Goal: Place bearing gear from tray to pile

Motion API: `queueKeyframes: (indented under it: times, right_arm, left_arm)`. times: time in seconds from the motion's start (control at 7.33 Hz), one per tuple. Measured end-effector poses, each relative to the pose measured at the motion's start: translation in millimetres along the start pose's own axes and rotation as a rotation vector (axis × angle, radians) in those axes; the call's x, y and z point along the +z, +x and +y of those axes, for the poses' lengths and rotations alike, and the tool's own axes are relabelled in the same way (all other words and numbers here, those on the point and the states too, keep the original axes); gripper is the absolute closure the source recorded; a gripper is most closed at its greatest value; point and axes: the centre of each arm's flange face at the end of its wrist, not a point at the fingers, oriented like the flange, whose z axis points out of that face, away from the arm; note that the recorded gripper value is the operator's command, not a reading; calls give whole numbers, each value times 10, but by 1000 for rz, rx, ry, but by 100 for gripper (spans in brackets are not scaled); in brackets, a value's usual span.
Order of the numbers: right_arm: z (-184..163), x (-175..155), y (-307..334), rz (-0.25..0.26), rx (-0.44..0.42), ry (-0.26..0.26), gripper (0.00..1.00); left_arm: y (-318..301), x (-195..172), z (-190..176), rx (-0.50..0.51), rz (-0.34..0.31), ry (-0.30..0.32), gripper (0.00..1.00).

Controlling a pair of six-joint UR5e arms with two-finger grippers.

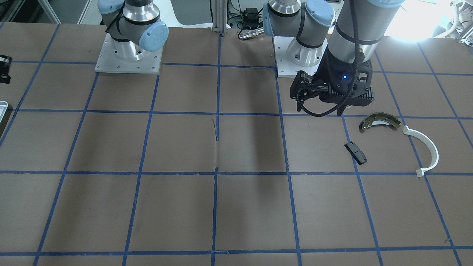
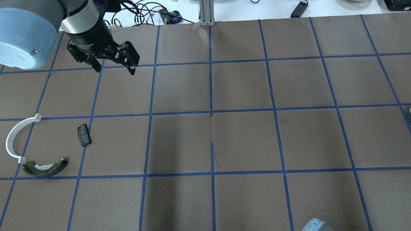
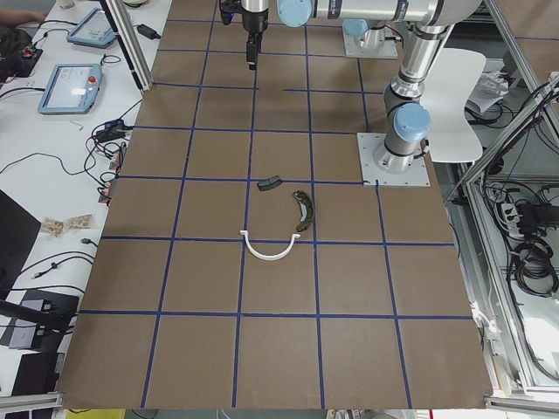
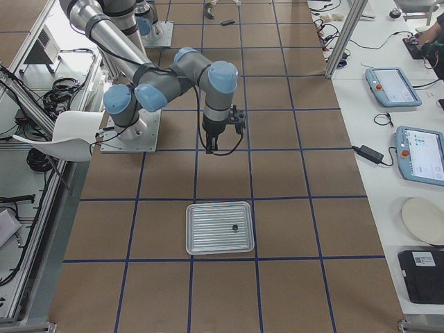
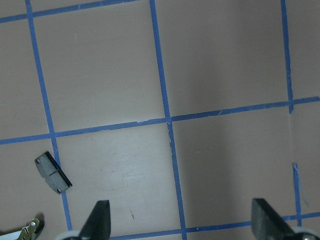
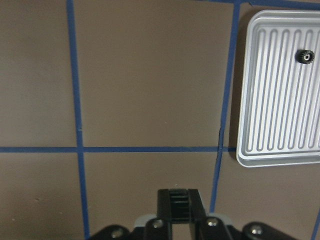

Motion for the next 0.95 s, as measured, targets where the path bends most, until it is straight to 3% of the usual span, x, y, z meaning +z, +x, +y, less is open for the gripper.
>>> queueKeyframes:
  times: [0.14,0.27,0.68,0.95]
  right_arm:
    - [-70,-124,-568,7,54,6,91]
    - [-137,-195,-1150,-18,129,24,91]
    - [-420,-160,-2548,-281,412,58,90]
    - [-723,87,-3553,-361,537,102,90]
  left_arm:
    - [-2,2,1,0,0,-1,0]
    - [-2,1,3,-1,0,-1,0]
    - [-2,4,7,0,-1,-2,0]
    - [-4,5,10,0,-1,-2,0]
